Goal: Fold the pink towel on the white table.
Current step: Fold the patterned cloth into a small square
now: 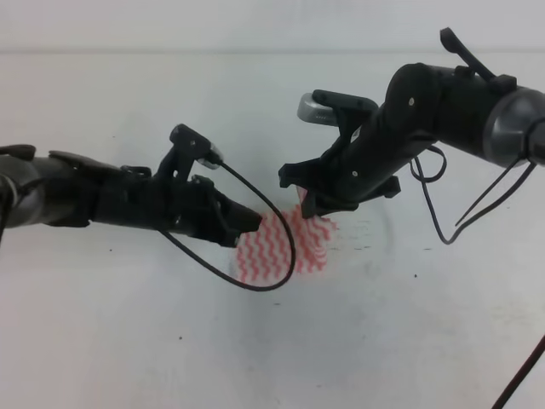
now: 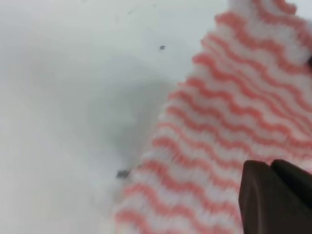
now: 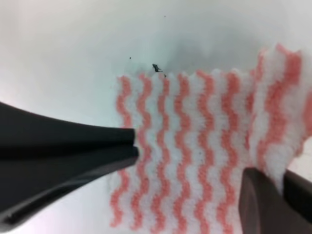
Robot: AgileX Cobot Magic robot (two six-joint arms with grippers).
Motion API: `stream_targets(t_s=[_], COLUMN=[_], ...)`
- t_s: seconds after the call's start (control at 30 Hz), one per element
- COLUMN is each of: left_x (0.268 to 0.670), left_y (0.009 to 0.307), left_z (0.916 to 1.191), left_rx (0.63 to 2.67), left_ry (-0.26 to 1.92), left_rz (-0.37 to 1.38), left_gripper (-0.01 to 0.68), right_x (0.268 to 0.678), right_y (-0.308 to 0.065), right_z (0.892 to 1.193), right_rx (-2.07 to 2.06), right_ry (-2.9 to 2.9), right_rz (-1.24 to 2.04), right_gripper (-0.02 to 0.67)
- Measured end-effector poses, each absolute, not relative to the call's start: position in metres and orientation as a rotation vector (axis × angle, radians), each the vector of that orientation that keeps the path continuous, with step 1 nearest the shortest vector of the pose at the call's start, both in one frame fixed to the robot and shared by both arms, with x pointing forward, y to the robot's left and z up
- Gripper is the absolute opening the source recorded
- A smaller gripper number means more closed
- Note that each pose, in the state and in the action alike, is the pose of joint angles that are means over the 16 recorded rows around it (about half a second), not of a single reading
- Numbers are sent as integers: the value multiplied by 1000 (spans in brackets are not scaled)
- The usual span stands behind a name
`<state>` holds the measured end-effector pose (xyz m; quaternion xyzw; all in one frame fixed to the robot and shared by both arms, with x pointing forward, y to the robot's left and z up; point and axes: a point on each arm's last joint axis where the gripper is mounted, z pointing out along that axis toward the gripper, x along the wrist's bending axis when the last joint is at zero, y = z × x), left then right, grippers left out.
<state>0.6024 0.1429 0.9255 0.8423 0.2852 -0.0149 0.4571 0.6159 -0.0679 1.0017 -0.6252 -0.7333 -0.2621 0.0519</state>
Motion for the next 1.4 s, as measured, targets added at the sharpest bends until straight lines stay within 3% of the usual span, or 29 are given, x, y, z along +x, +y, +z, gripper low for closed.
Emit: stream_targets(t_s=[1.4], left_x=[608], left_y=[151], left_z=[900], left_rx=[2137], left_ry=[776], left_rz=[-42], left_gripper=[-4], right_x=[613], right_y=[-59], right_z=[1000], right_rx=[-1863], right_ry=[-2214], right_rz=[-813], right_gripper=[-14])
